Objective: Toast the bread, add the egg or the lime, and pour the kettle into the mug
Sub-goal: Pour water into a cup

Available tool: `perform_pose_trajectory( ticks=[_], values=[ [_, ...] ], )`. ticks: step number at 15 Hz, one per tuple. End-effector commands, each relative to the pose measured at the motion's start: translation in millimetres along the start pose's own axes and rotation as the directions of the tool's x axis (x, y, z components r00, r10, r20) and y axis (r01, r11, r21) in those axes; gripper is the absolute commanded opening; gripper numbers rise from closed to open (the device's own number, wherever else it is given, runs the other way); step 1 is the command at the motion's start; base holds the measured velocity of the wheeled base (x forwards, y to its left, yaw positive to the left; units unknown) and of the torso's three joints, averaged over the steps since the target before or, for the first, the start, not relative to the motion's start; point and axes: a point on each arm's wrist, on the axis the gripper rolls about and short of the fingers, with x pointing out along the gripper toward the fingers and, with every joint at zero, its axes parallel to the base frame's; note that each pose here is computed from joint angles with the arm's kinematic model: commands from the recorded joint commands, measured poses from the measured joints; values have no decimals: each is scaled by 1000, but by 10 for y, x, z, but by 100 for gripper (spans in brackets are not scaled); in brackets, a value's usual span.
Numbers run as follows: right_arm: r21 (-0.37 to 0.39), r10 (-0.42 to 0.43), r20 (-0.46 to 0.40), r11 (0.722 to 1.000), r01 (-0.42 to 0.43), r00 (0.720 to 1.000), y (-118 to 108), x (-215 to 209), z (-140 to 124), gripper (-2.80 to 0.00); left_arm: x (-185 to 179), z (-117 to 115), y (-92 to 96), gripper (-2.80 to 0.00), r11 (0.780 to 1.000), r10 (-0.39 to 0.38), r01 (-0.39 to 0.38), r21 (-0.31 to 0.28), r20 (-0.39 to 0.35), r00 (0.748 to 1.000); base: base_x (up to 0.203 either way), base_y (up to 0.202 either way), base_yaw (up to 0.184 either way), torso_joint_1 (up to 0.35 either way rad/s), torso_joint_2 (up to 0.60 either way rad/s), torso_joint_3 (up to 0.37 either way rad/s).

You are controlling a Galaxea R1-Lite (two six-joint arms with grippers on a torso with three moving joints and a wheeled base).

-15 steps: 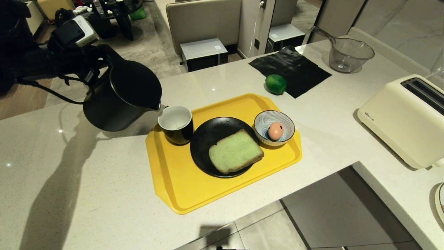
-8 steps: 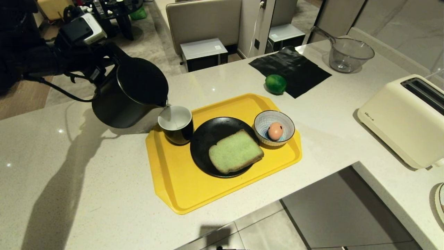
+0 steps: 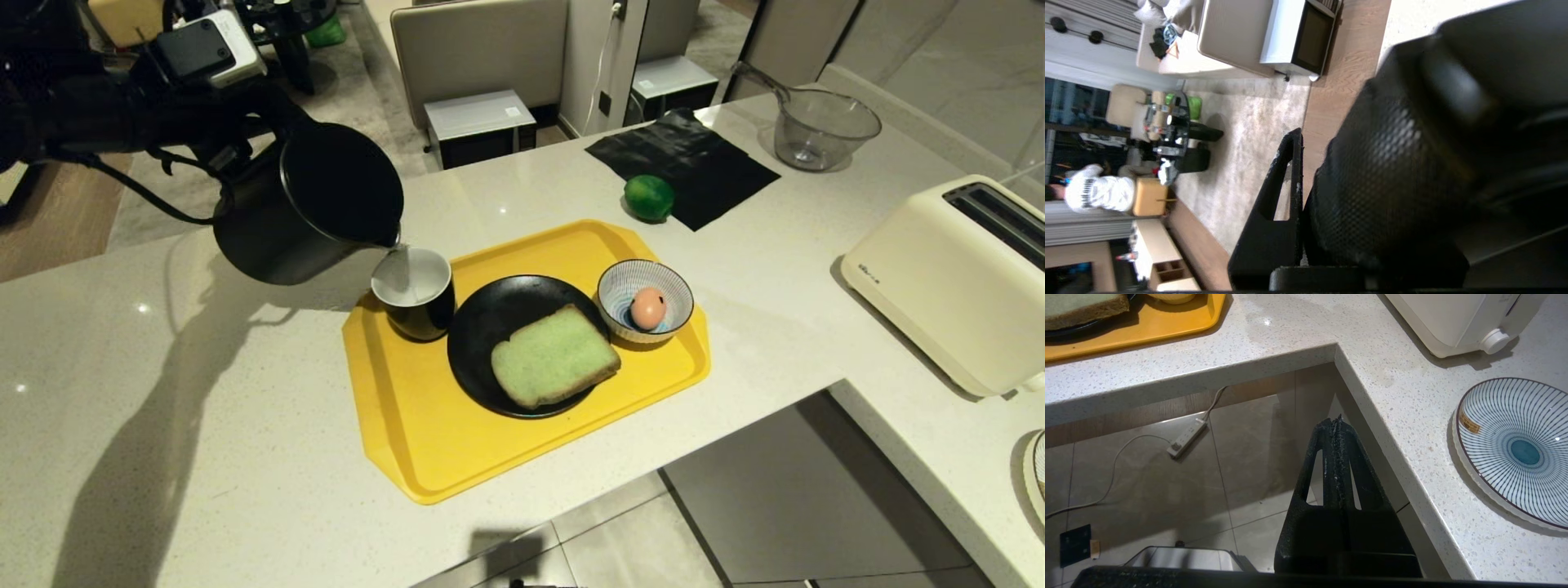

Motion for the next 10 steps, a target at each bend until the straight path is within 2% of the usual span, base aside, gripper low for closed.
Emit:
perform_pose_trajectory(
  ticks=[1, 4, 8, 10],
  values=[
    [-1, 0, -27, 1000, 0, 1000, 1, 17, -73, -280, -65, 95, 48, -280, 999, 22, -22, 34, 6, 1000, 0, 0, 0, 0, 0, 0],
    [-1, 0, -27, 1000, 0, 1000, 1, 17, -73, -280, -129, 127, 71, -280, 997, 22, -21, 79, -5, 1000, 0, 0, 0, 0, 0, 0],
    [-1, 0, -27, 1000, 0, 1000, 1, 17, -72, -280, -223, 174, 100, -280, 984, 29, -21, 178, -41, 999, 0, 0, 0, 0, 0, 0],
    [-1, 0, -27, 1000, 0, 1000, 1, 17, -73, -280, -242, 217, 92, -280, 981, 29, -19, 191, -50, 998, 0, 0, 0, 0, 0, 0]
  ],
)
